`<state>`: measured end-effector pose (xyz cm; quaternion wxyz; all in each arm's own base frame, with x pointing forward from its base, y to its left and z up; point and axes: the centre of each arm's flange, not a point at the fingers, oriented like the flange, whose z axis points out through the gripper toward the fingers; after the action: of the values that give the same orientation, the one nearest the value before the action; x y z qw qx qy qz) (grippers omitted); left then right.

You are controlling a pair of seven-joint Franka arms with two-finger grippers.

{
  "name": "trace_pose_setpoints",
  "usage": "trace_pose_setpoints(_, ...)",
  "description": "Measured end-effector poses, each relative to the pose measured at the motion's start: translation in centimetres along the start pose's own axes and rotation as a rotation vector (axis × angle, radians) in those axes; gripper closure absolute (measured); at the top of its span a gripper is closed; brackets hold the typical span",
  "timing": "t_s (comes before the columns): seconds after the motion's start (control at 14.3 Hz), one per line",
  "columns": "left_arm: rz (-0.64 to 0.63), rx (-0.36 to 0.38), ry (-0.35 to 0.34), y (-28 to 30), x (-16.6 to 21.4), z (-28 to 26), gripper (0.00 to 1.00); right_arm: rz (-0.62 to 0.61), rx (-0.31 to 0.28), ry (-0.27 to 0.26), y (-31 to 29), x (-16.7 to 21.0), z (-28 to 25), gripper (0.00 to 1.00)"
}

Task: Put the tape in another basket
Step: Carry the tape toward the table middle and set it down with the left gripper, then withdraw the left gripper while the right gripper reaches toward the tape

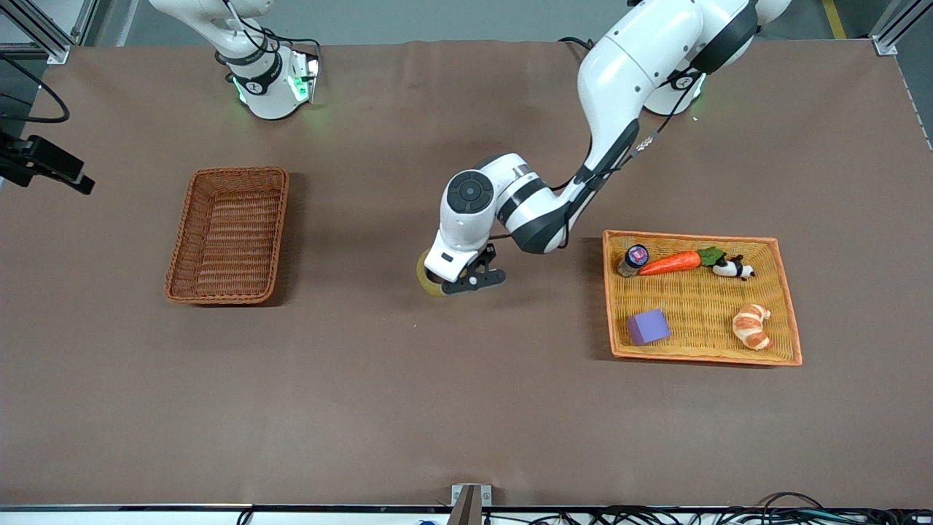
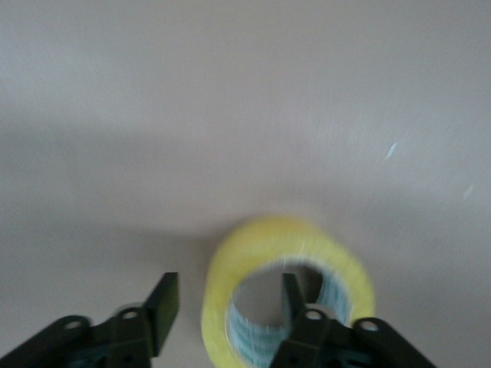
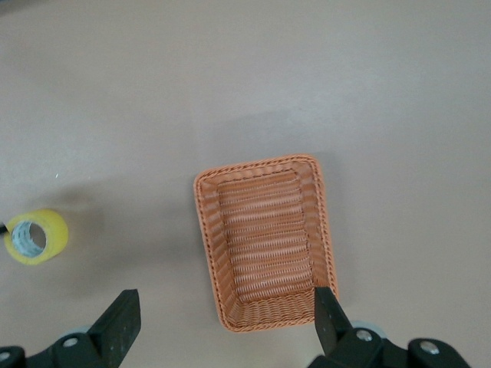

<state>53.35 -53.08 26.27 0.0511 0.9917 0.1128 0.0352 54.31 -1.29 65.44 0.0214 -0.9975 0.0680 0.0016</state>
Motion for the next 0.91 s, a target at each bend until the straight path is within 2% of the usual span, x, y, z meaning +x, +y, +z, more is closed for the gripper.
trace_pose_setpoints(0.21, -0.004, 0.032, 0.097, -5.3, 8.7, -8.4, 0.03, -0.115, -0.001, -0.032, -6.6, 0.5, 2.8, 0.0)
trace_pose_setpoints(0.28, 0.022, 0.06, 0.113, -8.0, 11.4, -11.7, 0.0, -0.155, -0.002, -0.041, -9.3, 0.8, 4.3, 0.0)
trace_pose_setpoints(0.49, 0.079, 0.15, 0.132, -16.2, 16.8, -20.8, 0.0, -0.194, -0.005, -0.068, -17.4, 1.7, 10.3, 0.0)
trace_pose_setpoints(0.7, 0.127, 0.206, 0.141, -21.6, 18.2, -27.7, 0.0, -0.167, 0.009, -0.087, -26.4, 1.1, 17.7, 0.0)
trace_pose_setpoints(0.91, 0.17, 0.181, 0.107, -26.5, 19.1, -32.8, 0.0, -0.139, 0.028, -0.089, -34.5, -0.8, 25.5, 0.0)
